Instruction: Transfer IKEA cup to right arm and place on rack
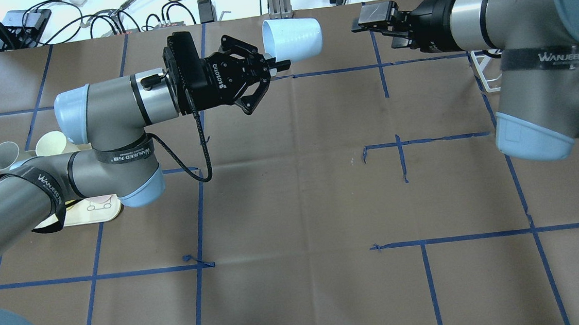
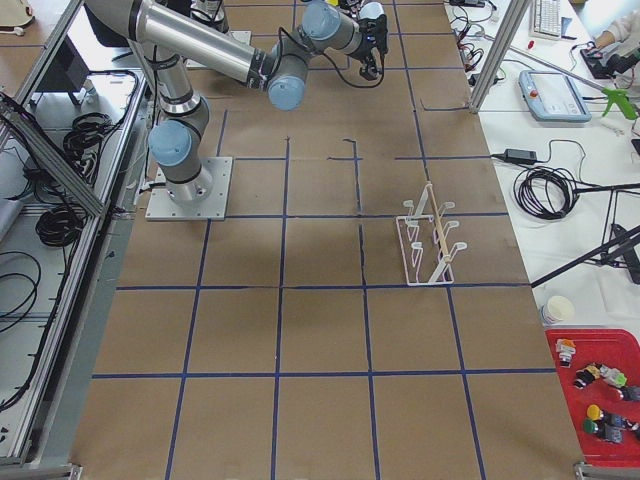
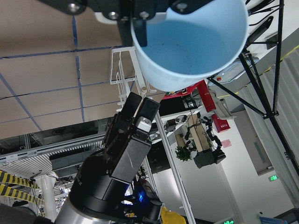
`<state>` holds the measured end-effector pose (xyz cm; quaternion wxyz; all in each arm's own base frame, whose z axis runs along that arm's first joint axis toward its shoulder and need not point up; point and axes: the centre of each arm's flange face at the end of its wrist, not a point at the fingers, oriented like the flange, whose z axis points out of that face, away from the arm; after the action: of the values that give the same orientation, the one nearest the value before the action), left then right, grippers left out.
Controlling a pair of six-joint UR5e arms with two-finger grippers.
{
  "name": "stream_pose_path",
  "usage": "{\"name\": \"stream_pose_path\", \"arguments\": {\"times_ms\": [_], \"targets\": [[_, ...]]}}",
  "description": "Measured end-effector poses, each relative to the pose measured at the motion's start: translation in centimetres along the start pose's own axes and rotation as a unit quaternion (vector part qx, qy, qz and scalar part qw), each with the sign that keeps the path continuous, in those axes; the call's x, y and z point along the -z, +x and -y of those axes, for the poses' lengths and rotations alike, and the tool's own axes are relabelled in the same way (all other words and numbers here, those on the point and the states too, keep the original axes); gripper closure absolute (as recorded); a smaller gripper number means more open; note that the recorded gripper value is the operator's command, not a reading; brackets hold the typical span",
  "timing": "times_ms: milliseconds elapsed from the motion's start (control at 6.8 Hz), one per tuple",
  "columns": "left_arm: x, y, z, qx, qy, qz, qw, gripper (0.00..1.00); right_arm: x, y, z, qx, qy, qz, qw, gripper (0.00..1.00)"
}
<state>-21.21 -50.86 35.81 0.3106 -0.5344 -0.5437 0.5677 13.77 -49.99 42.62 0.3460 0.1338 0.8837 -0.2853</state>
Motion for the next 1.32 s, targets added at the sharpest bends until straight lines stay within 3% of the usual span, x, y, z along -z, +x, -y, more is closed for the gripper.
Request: {"name": "stream_pose_path", "arguments": {"times_ms": [294, 441, 735, 882, 1029, 1324], "targets": [[0.0, -0.5, -0.4, 0.020, -0.004, -0.002, 0.9998, 1.00, -0.1, 0.5, -1.6, -0.111, 0.016, 0.042, 0.9928, 0.01], [0.2, -0.6, -0.7, 0.025, -0.006, 0.000, 0.9997, 1.00, -0.1, 0.7, -2.9, -0.160, 0.021, 0.064, 0.9848, 0.01], [0.9, -1.0, -1.2, 0.031, -0.007, 0.006, 0.9995, 1.00, 0.5, 1.1, -5.6, -0.250, 0.047, 0.112, 0.9606, 0.02], [1.1, -1.0, -1.3, 0.032, -0.007, 0.008, 0.9994, 1.00, 0.6, 1.1, -6.3, -0.281, 0.060, 0.135, 0.9483, 0.03], [1.1, -1.0, -1.4, 0.033, -0.007, 0.008, 0.9994, 1.00, 0.6, 1.3, -6.6, -0.294, 0.069, 0.146, 0.9421, 0.03], [1.1, -1.0, -1.4, 0.034, -0.007, 0.007, 0.9994, 1.00, 0.0, 0.6, -7.3, -0.299, 0.101, 0.138, 0.9386, 0.03]]}}
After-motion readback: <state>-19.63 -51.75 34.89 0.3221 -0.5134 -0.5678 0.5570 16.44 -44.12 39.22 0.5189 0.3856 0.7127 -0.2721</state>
